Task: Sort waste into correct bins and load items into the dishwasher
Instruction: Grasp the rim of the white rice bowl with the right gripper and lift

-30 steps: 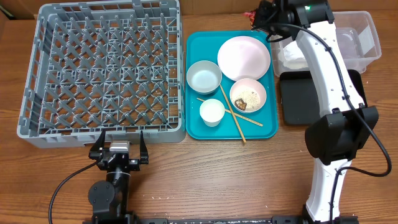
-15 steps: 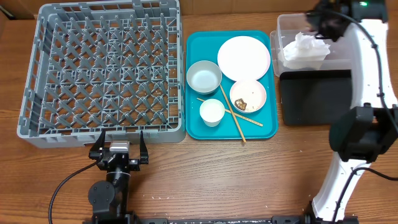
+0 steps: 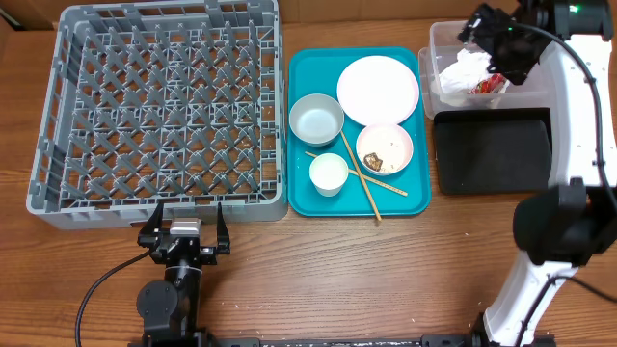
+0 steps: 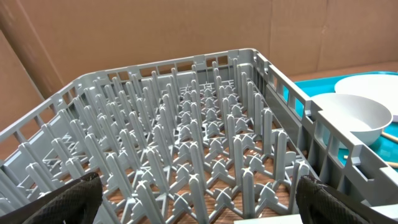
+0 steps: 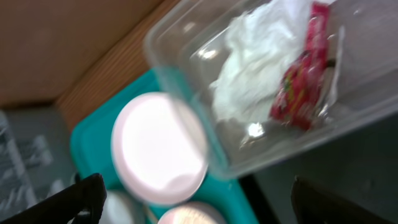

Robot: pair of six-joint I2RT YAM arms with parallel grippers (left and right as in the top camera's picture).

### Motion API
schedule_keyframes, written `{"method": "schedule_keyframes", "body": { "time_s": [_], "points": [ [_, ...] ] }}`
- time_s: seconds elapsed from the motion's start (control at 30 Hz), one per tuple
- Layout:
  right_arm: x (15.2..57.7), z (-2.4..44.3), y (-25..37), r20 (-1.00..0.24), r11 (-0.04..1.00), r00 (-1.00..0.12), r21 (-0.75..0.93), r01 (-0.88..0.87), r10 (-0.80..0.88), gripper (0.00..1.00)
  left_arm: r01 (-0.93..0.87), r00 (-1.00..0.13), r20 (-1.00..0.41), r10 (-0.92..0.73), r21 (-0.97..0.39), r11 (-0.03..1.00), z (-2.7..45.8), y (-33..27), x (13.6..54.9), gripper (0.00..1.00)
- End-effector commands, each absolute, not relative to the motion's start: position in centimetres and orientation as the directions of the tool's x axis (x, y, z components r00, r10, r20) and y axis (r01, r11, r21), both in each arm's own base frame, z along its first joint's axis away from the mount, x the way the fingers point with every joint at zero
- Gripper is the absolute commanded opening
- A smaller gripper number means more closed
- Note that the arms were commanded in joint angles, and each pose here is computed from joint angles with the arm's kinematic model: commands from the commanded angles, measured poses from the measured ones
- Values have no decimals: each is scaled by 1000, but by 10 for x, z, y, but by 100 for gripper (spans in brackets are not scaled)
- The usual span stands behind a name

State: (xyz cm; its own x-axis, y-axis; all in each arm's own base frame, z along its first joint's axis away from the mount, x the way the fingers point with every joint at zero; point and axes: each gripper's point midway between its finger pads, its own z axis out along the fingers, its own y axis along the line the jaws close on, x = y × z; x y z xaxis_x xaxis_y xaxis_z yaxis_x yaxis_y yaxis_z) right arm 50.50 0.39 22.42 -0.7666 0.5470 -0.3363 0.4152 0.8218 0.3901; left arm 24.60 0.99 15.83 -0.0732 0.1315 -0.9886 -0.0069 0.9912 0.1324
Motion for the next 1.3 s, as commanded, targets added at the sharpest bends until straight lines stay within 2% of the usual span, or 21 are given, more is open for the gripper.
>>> {"method": "schedule_keyframes", "body": {
  "time_s": [0.0, 0.1, 0.27, 0.47, 0.57, 0.77, 0.87, 1.0, 1.17, 1.27],
  "points": [
    [481, 267, 78, -378, 874, -831, 427, 233, 407, 88, -15, -74, -986, 149, 150, 988, 157, 12, 246, 100],
    [467, 232, 117, -338, 918, -886, 344, 199, 319, 82, -15, -74, -986, 149, 150, 988, 157, 12, 246, 100],
    [445, 172, 162, -261, 958, -944, 250, 138, 204, 82, -15, -74, -986, 149, 150, 988, 157, 12, 246, 100],
    [425, 113, 180, -170, 974, -974, 197, 113, 148, 81, -15, -74, -986, 149, 150, 988, 157, 12, 246, 100],
    [418, 93, 184, -152, 977, -980, 187, 103, 132, 74, -15, -74, -986, 149, 150, 988, 157, 12, 246, 100],
    [406, 64, 191, -137, 981, -985, 175, 81, 106, 64, -15, -74, -986, 149, 150, 988, 157, 12, 246, 100],
    [404, 55, 196, -145, 982, -985, 177, 64, 90, 63, -15, -74, -986, 149, 150, 988, 157, 12, 246, 100],
    [405, 50, 200, -170, 985, -985, 171, -10, 20, 56, -15, -74, -986, 149, 150, 988, 157, 12, 246, 100],
    [411, 48, 188, -202, 995, -979, 101, -13, 7, 34, -15, -74, -986, 149, 150, 988, 157, 12, 246, 100],
    [412, 49, 189, -209, 994, -978, 100, -33, -12, 28, -15, -74, -986, 149, 150, 988, 157, 12, 246, 100]
  ]
}}
